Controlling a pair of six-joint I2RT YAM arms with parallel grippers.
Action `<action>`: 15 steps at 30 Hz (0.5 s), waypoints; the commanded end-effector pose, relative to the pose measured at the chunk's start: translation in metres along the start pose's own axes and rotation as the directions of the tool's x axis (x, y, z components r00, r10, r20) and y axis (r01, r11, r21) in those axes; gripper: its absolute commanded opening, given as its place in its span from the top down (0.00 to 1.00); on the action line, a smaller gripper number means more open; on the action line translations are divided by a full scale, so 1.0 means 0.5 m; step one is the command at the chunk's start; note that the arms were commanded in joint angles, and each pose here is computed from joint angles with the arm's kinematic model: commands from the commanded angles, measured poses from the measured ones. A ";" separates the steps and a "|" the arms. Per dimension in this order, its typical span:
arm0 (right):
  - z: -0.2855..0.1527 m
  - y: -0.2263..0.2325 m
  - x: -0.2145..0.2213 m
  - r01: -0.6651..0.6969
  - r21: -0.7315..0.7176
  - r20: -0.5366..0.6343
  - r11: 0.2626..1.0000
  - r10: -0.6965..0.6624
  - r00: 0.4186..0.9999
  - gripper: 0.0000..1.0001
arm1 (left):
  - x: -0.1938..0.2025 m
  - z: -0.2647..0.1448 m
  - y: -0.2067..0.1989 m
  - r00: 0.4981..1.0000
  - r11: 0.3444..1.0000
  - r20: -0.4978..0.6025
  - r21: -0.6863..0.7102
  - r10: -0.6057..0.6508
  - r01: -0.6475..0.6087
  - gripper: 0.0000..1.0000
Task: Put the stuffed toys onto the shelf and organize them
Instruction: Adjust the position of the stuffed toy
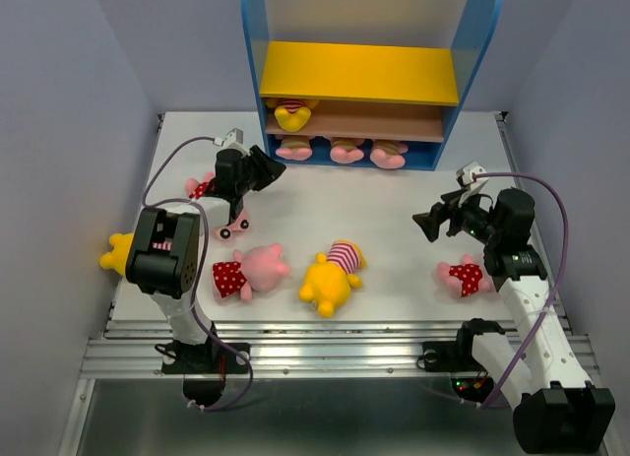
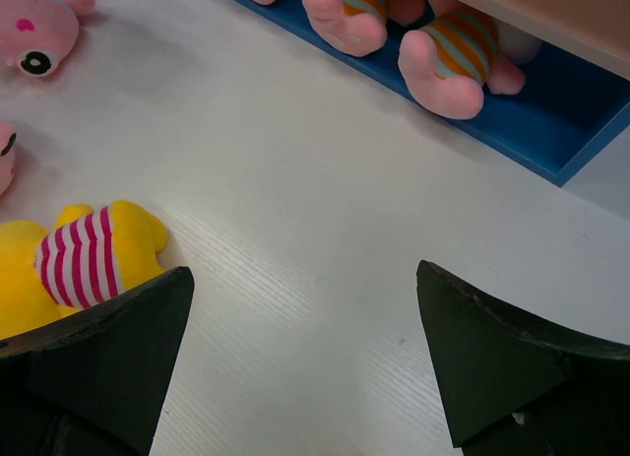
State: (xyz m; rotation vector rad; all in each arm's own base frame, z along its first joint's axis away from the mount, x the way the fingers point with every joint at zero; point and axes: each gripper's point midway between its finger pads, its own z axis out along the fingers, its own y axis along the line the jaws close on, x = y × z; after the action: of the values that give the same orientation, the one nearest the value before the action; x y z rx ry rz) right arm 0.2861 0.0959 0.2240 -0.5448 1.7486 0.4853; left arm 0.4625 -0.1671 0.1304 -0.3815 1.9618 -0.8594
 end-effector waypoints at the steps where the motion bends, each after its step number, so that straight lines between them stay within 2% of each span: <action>1: 0.002 -0.004 -0.013 0.039 -0.002 0.034 0.999 -0.039 0.999 0.00 | -0.055 0.032 -0.034 0.991 0.993 0.103 0.086 -0.087 0.078 0.46; 8: 0.002 -0.005 -0.013 0.039 0.000 0.034 0.999 -0.039 0.999 0.00 | -0.058 0.074 -0.021 0.970 0.975 0.129 0.111 -0.208 0.194 0.46; 15: 0.004 -0.004 -0.011 0.038 -0.007 0.032 0.999 -0.038 0.999 0.00 | -0.076 0.102 -0.022 0.961 0.969 0.157 0.124 -0.230 0.211 0.44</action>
State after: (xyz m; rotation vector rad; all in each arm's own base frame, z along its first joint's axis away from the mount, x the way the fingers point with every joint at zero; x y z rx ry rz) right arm 0.2858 0.0963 0.2237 -0.5463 1.7489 0.4882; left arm 0.5005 -0.1760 0.0990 -0.6177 1.8898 -0.9924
